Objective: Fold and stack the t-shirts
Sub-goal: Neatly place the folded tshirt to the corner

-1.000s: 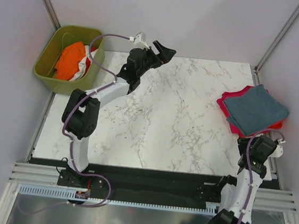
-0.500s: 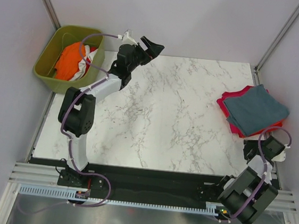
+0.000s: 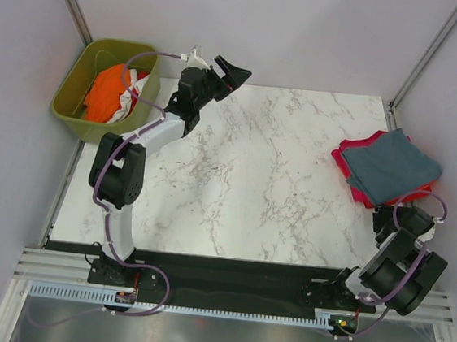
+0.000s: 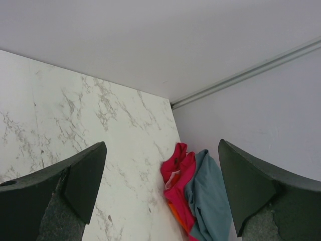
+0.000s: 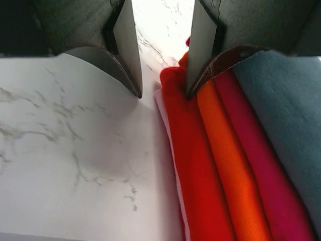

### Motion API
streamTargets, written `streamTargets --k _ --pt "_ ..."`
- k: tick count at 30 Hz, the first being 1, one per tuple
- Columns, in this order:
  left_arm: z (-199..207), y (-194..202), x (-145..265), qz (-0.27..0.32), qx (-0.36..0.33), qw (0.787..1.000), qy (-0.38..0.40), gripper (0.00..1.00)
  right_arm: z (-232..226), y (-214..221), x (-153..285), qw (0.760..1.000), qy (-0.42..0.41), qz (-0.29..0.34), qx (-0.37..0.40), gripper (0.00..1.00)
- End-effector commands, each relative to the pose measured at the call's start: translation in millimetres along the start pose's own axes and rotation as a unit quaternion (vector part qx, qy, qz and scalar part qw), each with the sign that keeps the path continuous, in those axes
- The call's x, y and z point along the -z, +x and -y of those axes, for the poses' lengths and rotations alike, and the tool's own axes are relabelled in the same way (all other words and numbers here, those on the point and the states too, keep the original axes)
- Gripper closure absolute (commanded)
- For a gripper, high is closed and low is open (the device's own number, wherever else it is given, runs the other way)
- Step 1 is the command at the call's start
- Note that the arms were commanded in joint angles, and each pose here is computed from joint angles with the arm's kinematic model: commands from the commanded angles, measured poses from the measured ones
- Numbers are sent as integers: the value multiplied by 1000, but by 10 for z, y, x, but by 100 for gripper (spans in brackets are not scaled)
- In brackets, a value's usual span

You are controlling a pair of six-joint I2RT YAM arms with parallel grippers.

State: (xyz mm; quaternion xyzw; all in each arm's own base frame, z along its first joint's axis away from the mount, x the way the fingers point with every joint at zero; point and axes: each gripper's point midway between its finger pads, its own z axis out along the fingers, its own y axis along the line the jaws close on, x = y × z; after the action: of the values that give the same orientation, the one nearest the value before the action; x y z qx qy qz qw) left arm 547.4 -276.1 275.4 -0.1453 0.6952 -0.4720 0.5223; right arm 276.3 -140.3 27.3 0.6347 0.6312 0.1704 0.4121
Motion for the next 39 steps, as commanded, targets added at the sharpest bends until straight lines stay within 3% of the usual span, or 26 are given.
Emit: streamTargets --k 1,4,6,10,13,30,32,34,39 --pt "74 -51 -3 2 12 1000 15 0 -86 49 -89 1000 -22 0 -6 51" --pt "59 -60 0 2 13 1000 13 0 -105 109 -158 1000 -22 -4 -7 53" --pt "49 -58 -1 1 13 1000 13 0 -95 166 -195 1000 -20 -13 -8 60" --pt "47 -59 -2 -1 13 1000 14 0 -140 210 -219 999 -29 -15 -6 80" --pt "51 -54 -1 -2 15 1000 15 0 -174 298 -219 999 -30 -24 5 100" --pt "72 -22 -24 -9 19 1000 22 0 -304 657 -56 997 -56 -50 30 100" --pt "73 -19 -27 -10 20 999 22 0 -372 689 -22 996 -64 -53 36 77" --pt "88 -9 -34 -12 22 999 25 0 -352 711 19 996 -59 -55 46 63" --pt "151 4 -37 -16 23 999 29 0 -213 520 276 996 -4 -10 88 59"
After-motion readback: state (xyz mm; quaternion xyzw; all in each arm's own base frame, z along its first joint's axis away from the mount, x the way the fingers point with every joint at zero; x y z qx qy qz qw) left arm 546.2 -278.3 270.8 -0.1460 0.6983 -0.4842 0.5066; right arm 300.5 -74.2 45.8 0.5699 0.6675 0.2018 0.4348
